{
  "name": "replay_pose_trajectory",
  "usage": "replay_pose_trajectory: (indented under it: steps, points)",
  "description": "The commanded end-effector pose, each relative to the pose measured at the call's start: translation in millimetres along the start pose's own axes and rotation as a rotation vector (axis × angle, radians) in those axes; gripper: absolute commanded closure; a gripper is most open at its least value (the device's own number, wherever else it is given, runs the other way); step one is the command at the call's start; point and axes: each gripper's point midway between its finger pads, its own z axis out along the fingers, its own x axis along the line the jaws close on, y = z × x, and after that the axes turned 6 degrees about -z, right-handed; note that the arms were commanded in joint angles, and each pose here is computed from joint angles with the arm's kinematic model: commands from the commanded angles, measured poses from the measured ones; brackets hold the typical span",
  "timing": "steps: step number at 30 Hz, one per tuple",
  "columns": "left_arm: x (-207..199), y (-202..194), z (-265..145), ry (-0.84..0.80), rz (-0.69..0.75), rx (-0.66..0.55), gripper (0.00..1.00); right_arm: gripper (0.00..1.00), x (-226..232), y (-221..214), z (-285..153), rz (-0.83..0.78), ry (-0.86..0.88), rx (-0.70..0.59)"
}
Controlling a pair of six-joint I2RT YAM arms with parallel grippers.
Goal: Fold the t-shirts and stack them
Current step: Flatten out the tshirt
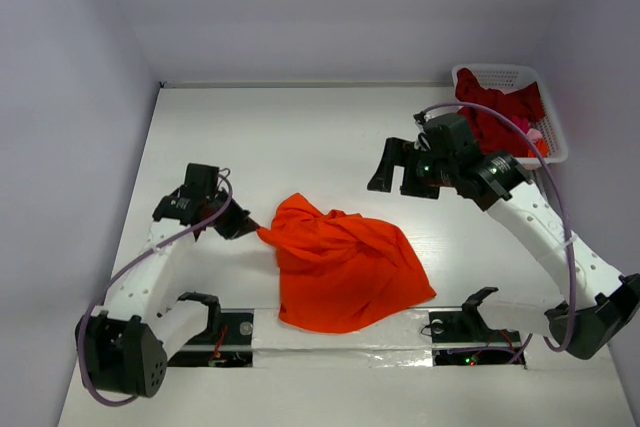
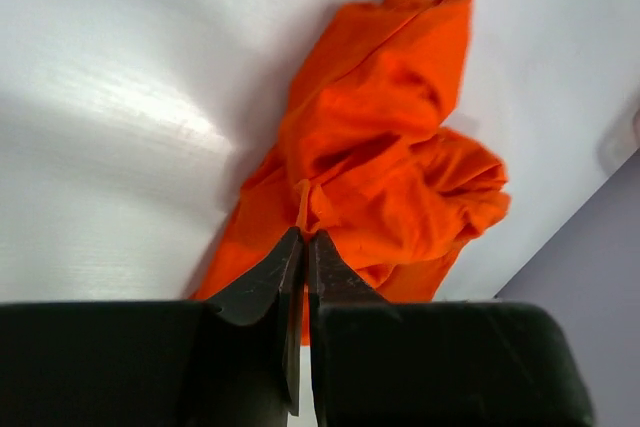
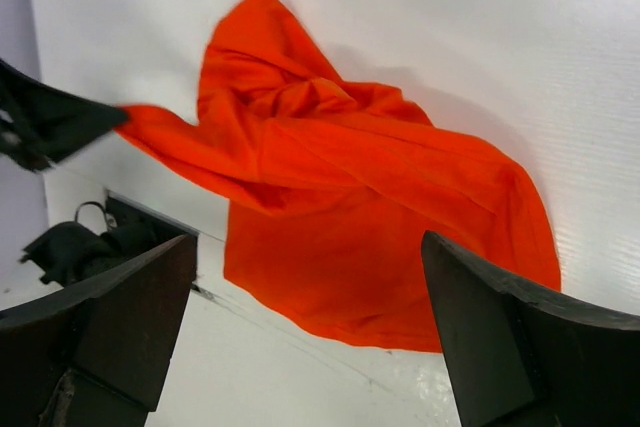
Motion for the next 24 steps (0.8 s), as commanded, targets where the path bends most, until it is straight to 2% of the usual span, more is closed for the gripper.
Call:
replay_pose_trajectory:
  steps: [1,10,18,24]
  points:
    - [-38.4,36.0,-12.2,-0.049,0.049,-0.105,1.00,0.00,-10.4,-11.9,8.5,-0.009,-0.017,0.037]
    - [-88.1,115.8,-28.7,-0.055,0.090,-0.271,1.00,0.00,-20.5,-44.4,18.2,-0.011,0.003,0.123]
    - [-93.1,189.0,-51.7,-0.043,0.060,-0.422,1.00,0.00,-19.1,-48.1,16.9,-0.002,0.021,0.123]
    - [-115.7,222.2,-52.7,-0.085,0.056,-0.474,1.00,0.00,-14.9,-53.7,27.4,-0.007,0.053,0.172]
